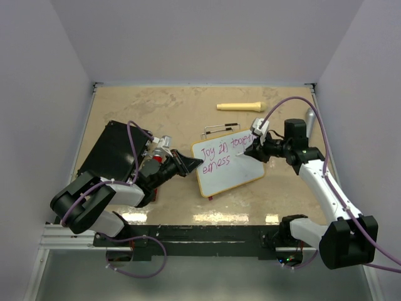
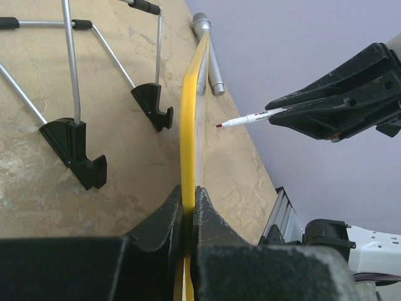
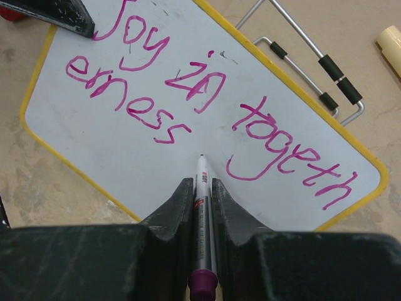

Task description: Write a sentence on the whiteboard

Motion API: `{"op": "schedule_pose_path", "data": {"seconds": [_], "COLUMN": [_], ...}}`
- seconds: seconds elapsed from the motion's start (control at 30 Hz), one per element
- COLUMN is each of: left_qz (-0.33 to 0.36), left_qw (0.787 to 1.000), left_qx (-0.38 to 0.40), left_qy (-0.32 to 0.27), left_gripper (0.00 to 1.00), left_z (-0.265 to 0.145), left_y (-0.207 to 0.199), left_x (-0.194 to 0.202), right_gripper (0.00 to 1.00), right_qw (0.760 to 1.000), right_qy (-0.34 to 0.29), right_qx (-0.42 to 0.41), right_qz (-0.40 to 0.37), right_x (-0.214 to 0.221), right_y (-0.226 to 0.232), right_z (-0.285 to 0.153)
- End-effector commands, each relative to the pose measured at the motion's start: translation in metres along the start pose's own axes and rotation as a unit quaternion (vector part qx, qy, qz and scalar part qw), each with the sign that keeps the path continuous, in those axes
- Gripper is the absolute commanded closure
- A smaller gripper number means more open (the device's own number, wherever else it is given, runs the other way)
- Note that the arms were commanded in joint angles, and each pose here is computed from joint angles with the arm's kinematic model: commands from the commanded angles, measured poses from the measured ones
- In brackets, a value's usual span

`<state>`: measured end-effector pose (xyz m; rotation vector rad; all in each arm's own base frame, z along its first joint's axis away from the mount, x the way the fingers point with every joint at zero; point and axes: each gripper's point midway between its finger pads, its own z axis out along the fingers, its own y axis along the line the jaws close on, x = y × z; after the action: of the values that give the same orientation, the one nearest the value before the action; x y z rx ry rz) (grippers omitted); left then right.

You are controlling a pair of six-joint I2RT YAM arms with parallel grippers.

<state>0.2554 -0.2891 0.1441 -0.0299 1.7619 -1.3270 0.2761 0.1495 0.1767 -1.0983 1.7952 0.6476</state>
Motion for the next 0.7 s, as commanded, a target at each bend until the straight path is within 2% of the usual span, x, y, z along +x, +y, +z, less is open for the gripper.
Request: {"op": "schedule_pose_path", "data": {"seconds": [0.0, 0.67], "left_qz": [0.011, 0.008], "left_qw": [0.997, 0.997], "left_qx": [0.053, 0.057], "left_qy": [-0.053, -0.051], "left_gripper": [1.0, 1.0], "left_z": [0.0026, 0.0027], "left_y": [-0.0314, -0.0326], "left_x": [-0.0272, -0.0237], "right_gripper": [1.0, 1.0], "right_qw": [1.0, 1.0], "right_qy": [0.007, 0.019], "right_qx": [0.02, 0.015], "right_qz": [-0.009, -0.012], "right_x": [-0.0006, -0.0015], "right_y": [-0.01, -0.0097], "right_z": [-0.0007, -0.0008]}}
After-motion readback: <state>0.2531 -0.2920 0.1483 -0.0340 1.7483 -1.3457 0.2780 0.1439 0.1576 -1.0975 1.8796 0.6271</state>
